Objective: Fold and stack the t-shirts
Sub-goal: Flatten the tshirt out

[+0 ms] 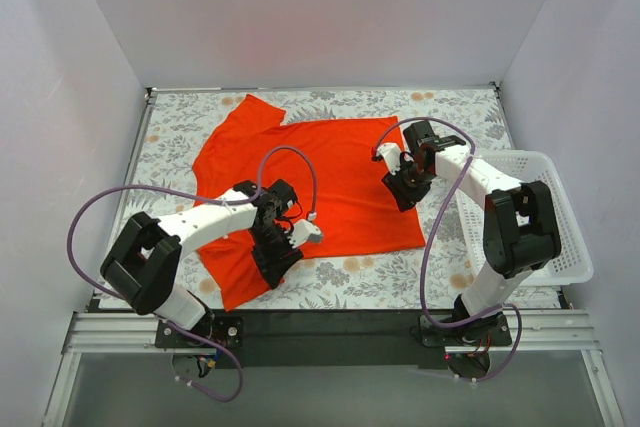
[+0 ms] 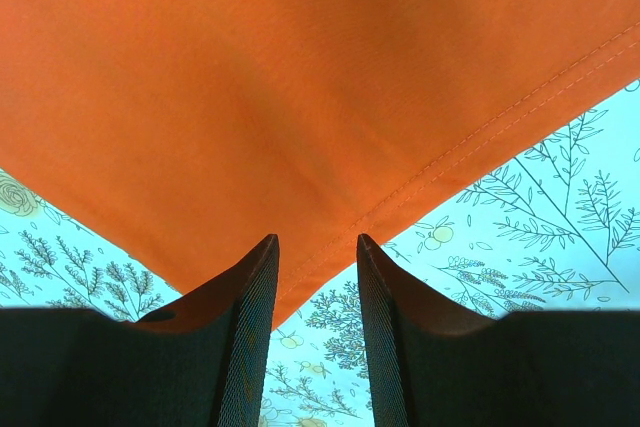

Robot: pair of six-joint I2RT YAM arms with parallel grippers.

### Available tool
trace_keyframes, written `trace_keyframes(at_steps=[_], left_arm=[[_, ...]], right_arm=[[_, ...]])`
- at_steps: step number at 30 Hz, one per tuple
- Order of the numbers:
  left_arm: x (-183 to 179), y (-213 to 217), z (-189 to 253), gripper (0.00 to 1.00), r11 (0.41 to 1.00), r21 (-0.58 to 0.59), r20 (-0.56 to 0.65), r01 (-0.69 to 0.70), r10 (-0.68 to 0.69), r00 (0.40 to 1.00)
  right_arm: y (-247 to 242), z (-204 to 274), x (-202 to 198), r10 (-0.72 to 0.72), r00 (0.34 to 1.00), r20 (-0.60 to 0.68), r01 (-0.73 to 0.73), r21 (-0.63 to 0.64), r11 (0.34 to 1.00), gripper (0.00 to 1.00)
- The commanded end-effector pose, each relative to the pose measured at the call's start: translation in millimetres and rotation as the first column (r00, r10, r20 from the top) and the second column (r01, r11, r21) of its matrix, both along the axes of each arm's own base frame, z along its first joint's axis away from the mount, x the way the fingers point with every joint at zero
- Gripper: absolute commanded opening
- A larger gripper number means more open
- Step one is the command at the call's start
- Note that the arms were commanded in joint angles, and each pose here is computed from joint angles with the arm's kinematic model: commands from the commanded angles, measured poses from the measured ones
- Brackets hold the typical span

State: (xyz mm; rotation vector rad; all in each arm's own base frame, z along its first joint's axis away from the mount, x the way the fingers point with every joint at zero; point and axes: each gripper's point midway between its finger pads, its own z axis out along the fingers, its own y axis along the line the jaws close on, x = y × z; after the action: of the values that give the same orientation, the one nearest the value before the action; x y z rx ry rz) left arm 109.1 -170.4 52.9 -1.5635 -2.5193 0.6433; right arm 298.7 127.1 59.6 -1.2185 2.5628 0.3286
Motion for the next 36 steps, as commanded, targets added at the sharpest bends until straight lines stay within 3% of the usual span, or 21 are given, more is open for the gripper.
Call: trace_keyframes(at_steps=[1,3,4,5,7,11,18,29,33,36], left_arm=[[16,-10,33,0.41,0.995,-0.102,0.064,-0.01,0.016,0.998],[34,-2,40,0.41,0.992,-0.116,0.107,-0.054,0.066,0.992],[71,16,48,0.4,0.977,-0.137,0.155,-0.161,0.182,0.971],[72,16,48,0.4,0.979,-0.139,0.16,-0.152,0.174,0.972],[125,52,43,0.4,0.937,-0.137,0.225,-0.321,0.345,0.911],[148,87,24,0.39,0.909,-0.096,0.261,-0.406,0.416,0.871],[136,140,-15,0.38,0.838,-0.005,0.253,-0.545,0.528,0.81],[78,155,-40,0.37,0.838,0.067,0.202,-0.542,0.521,0.83],[90,142,-10,0.39,0.844,-0.028,0.179,-0.536,0.532,0.828],[150,127,43,0.45,0.827,-0.195,0.249,-0.528,0.562,0.789]], right_arm=[[1,3,-5,0.004,1.0,-0.012,-0.003,0.018,1.0,0.44],[2,4,-6,0.004,1.0,-0.014,-0.004,0.024,1.0,0.44],[3,3,-6,0.002,1.0,-0.019,-0.001,0.026,1.0,0.44],[3,2,-6,0.002,1.0,-0.021,-0.001,0.026,1.0,0.44],[1,-3,-8,-0.003,0.999,-0.037,0.004,0.013,1.0,0.43],[-3,-10,-13,-0.003,0.999,-0.05,0.003,-0.009,1.0,0.43],[-14,-35,-36,0.005,0.994,-0.108,-0.013,-0.067,0.998,0.43],[-13,-45,-83,0.048,0.985,-0.169,-0.061,-0.075,0.995,0.42],[-1,-19,-75,0.064,0.989,-0.132,-0.066,-0.014,0.998,0.43],[17,26,-30,0.037,0.999,0.022,-0.038,0.077,0.996,0.51]])
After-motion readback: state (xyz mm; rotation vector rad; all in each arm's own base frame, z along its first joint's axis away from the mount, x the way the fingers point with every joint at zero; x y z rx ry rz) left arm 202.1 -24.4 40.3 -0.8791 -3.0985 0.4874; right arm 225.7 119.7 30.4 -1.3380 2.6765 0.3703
